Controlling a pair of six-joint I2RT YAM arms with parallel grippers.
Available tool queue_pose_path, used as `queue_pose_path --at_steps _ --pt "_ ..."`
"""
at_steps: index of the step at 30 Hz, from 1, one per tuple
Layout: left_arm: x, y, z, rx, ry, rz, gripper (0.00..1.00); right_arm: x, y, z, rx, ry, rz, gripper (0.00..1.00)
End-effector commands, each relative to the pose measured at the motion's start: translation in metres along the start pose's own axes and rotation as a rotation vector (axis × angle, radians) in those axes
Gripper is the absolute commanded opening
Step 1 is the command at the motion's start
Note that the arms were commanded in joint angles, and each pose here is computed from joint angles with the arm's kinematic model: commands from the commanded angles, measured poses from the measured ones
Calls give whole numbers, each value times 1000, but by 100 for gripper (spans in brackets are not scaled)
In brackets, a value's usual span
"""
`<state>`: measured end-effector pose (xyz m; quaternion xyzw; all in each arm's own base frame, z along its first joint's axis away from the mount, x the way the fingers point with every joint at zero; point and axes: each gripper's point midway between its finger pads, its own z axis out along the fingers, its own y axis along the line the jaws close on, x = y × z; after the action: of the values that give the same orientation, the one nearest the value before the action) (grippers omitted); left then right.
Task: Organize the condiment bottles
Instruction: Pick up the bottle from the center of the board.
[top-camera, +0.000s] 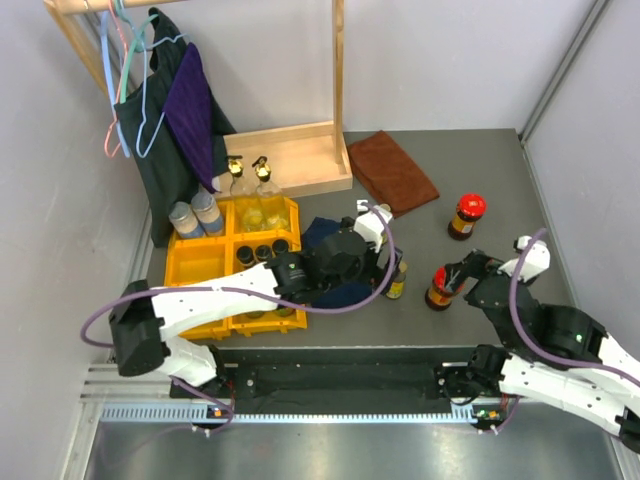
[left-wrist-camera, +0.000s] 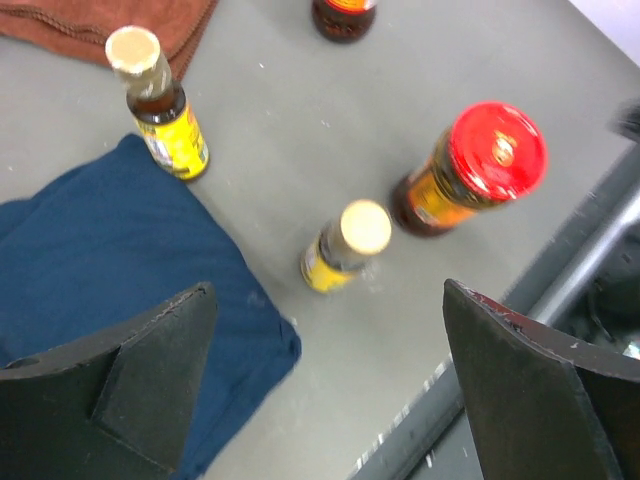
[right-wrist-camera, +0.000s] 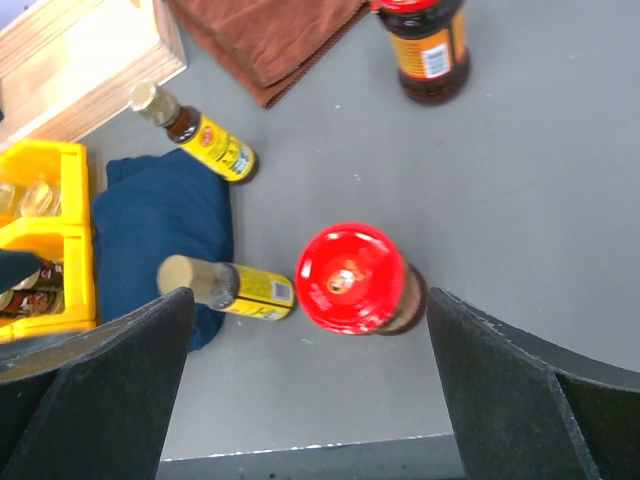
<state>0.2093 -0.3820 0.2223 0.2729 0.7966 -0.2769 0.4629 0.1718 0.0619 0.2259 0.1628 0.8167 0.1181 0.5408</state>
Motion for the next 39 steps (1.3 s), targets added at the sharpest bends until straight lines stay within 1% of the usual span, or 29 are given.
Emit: queue_pose_path --at_steps 1,8,11,17,18,21,22,23,24,25,28,29,31,32,34,35,38,39 --pt "-43 -8 19 -25 -155 -21 99 -1 -24 -4 52 -23 21 97" --pt "-17 -22 55 -8 -77 -22 99 3 -31 -7 51 -10 22 97" --pt "-11 -27 64 6 -75 -41 97 9 -33 -8 34 4 43 97" --pt "1 -31 77 16 -54 -66 86 9 -32 -10 1 3 54 96" --pt "6 -33 81 21 -42 -68 82 8 -32 -10 -2 -1 60 96" --pt "13 -34 89 12 -17 -65 75 9 -31 -10 -12 3 61 96" --pt "14 -34 91 5 -13 -64 69 9 -29 -10 -16 5 63 96" --pt "17 -32 93 -9 -5 -62 66 9 -28 -10 -20 6 58 96" --pt "17 -30 93 -19 -5 -67 64 10 -28 -9 -20 8 56 96" --pt "18 -28 94 -36 -9 -67 60 11 -27 -9 -24 9 58 96" --pt "18 -22 93 -68 -16 -73 55 11 -26 -9 -29 9 55 96" --pt "17 -21 92 -73 -21 -73 50 12 -26 -8 -29 11 51 96" --pt "16 -20 91 -81 -26 -78 43 12 -26 -8 -29 10 51 97" --pt "16 -19 91 -84 -27 -78 37 11 -26 -8 -29 9 52 97" --pt "14 -19 90 -86 -31 -74 28 12 -26 -8 -29 9 51 97" --pt "13 -19 90 -89 -34 -73 18 12 -26 -8 -29 9 51 97" --pt "9 -16 89 -102 -46 -69 0 11 -26 -8 -29 7 54 97" --pt "8 -15 89 -107 -48 -65 0 11 -26 -8 -29 5 53 97"
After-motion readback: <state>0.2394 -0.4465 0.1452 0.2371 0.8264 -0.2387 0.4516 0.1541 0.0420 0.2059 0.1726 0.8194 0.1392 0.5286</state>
